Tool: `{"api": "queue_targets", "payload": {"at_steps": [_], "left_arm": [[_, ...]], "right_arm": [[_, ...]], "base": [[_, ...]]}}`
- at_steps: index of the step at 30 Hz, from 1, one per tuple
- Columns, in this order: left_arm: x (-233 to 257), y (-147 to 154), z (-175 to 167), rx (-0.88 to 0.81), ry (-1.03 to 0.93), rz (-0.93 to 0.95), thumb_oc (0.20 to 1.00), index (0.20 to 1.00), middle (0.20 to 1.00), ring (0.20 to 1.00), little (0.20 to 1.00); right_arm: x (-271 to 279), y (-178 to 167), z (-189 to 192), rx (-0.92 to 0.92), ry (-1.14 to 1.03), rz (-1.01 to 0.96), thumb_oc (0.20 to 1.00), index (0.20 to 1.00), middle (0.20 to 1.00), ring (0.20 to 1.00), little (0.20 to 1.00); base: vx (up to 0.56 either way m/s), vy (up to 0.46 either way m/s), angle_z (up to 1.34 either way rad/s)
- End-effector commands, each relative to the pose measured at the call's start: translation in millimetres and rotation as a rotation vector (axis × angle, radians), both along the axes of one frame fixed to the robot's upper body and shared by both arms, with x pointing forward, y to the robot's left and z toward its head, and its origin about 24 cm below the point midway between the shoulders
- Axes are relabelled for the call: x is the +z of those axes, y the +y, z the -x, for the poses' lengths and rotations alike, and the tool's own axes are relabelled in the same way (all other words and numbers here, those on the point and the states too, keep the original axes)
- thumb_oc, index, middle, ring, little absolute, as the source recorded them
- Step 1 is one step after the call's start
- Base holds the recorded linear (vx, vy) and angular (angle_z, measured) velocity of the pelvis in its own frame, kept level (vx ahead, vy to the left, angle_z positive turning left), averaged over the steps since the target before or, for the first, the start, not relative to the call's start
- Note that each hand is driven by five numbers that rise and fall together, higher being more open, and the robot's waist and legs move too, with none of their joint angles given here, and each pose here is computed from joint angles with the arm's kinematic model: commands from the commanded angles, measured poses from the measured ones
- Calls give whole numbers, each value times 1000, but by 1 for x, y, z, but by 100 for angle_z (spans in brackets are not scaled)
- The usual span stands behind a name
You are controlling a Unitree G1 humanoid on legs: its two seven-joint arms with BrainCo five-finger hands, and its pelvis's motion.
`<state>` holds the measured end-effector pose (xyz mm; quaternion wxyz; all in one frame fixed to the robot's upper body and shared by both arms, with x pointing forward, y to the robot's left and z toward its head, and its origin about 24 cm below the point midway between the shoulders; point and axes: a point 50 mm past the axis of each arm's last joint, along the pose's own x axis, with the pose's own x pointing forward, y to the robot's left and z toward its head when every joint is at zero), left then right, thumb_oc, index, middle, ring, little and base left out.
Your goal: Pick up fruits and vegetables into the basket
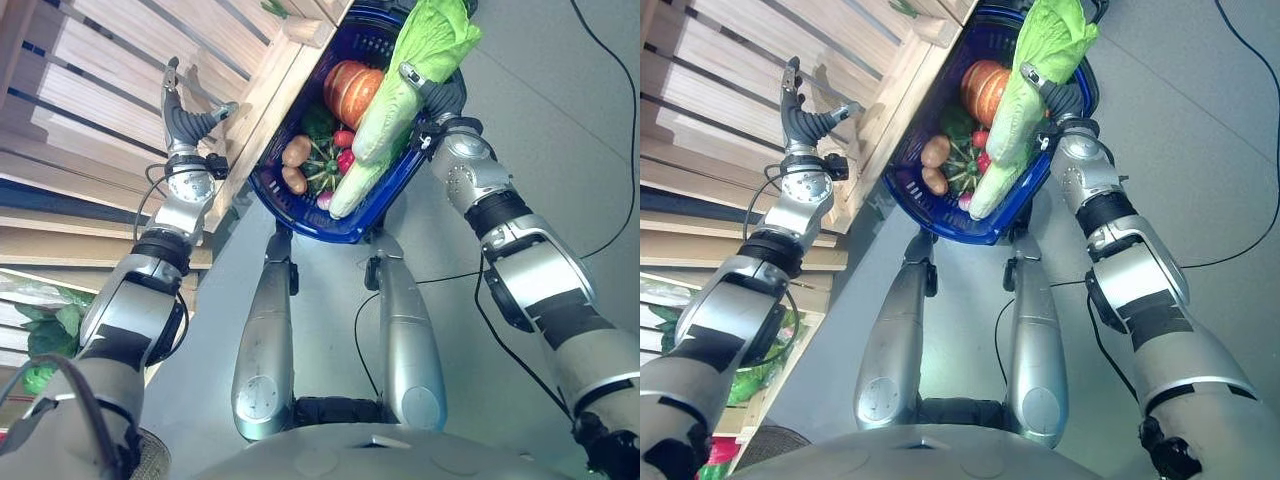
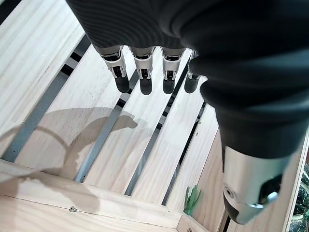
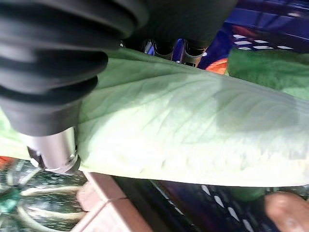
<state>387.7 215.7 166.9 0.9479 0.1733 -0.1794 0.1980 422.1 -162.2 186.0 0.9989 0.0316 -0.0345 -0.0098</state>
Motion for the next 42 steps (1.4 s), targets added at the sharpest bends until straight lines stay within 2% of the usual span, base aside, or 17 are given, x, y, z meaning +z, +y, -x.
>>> {"api": "queue_targets", "payload": {"at_steps": [1, 21, 22, 23, 24, 42], "left_arm": [[4, -8, -2, -15, -54, 60, 1000, 1000, 1000, 1000, 1000], [4, -29, -3, -52, -74, 77, 1000, 1000, 1000, 1000, 1000], [4, -29, -3, -52, -74, 78, 1000, 1000, 1000, 1000, 1000], [4, -30, -3, -52, -73, 78, 1000, 1000, 1000, 1000, 1000], [4, -31, -2, -52, -74, 78, 1000, 1000, 1000, 1000, 1000], [0, -34, -1, -50, -65, 82, 1000, 1000, 1000, 1000, 1000]], "right_arm": [[-1, -9, -2, -8, 28, 46, 200, 200, 200, 200, 200], [-38, -21, 1, -50, 337, 156, 200, 200, 200, 200, 200], [-39, -22, 2, -58, 349, 160, 432, 432, 432, 432, 432], [-40, -23, 2, -59, 358, 161, 821, 821, 821, 821, 821], [-40, -24, 2, -63, 368, 164, 1000, 1000, 1000, 1000, 1000], [-45, -34, 5, -116, 436, 170, 1000, 1000, 1000, 1000, 1000]], "base": [[6, -7, 4], [3, 1, 2], [0, 0, 0], [0, 0, 0], [0, 0, 0], [0, 0, 0]]}}
